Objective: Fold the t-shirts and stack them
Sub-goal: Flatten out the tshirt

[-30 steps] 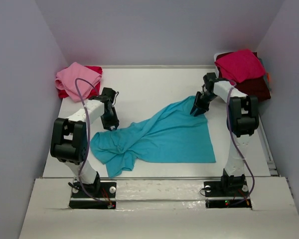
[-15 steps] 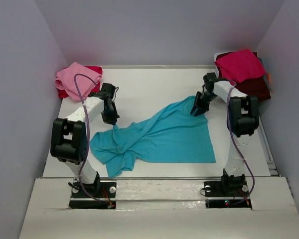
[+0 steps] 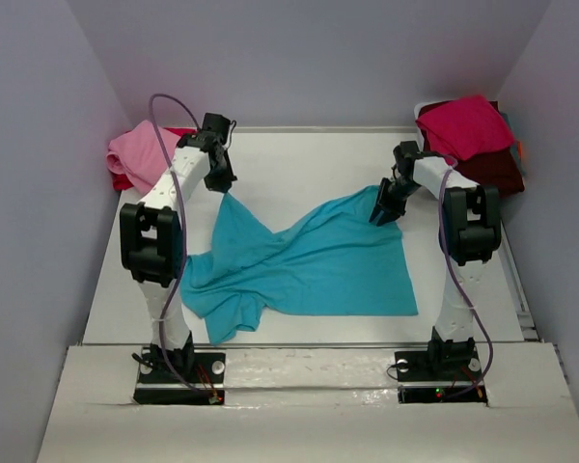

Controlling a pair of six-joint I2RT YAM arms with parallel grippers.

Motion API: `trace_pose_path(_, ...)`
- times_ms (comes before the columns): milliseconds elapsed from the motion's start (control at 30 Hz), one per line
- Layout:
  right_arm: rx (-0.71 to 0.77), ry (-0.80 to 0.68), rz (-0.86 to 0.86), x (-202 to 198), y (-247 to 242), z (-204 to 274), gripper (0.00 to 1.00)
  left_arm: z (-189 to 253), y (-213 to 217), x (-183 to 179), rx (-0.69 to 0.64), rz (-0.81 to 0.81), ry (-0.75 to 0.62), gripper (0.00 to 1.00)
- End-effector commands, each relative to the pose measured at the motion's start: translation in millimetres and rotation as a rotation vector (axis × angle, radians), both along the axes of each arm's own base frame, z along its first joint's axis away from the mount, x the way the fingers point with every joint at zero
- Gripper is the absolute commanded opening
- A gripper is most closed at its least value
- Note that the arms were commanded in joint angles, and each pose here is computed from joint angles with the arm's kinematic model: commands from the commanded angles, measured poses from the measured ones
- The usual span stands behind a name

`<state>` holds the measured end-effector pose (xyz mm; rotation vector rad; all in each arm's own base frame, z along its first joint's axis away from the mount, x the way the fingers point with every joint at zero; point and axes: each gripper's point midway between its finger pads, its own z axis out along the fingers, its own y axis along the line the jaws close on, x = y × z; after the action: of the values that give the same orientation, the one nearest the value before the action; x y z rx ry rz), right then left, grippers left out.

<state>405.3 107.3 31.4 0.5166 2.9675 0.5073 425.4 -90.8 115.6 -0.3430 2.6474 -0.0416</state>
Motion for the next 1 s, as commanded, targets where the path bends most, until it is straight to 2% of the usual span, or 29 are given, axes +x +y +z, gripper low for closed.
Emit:
trace_pose_path(0, -0.024, -0.019, 0.021, 4, -1, 5, 0.36, 37, 5, 36, 0.052, 0.011, -0.075, 0.06)
trace_pose_path(200, -0.033, -0.004, 0.02, -1, -2, -1, 0.36, 60, 33, 86, 0.075, 0.076, -0.153, 0.06)
trace_pose_path(600, -0.051, 0.01, 0.008, -1, -5, -7, 0.36, 63, 90, 136, 0.141, 0.158, -0.273, 0.06)
trace_pose_path(967, -0.066, 0.011, -0.001, 5, -7, -7, 0.36, 84, 82, 195, 0.066, 0.099, -0.462, 0.06)
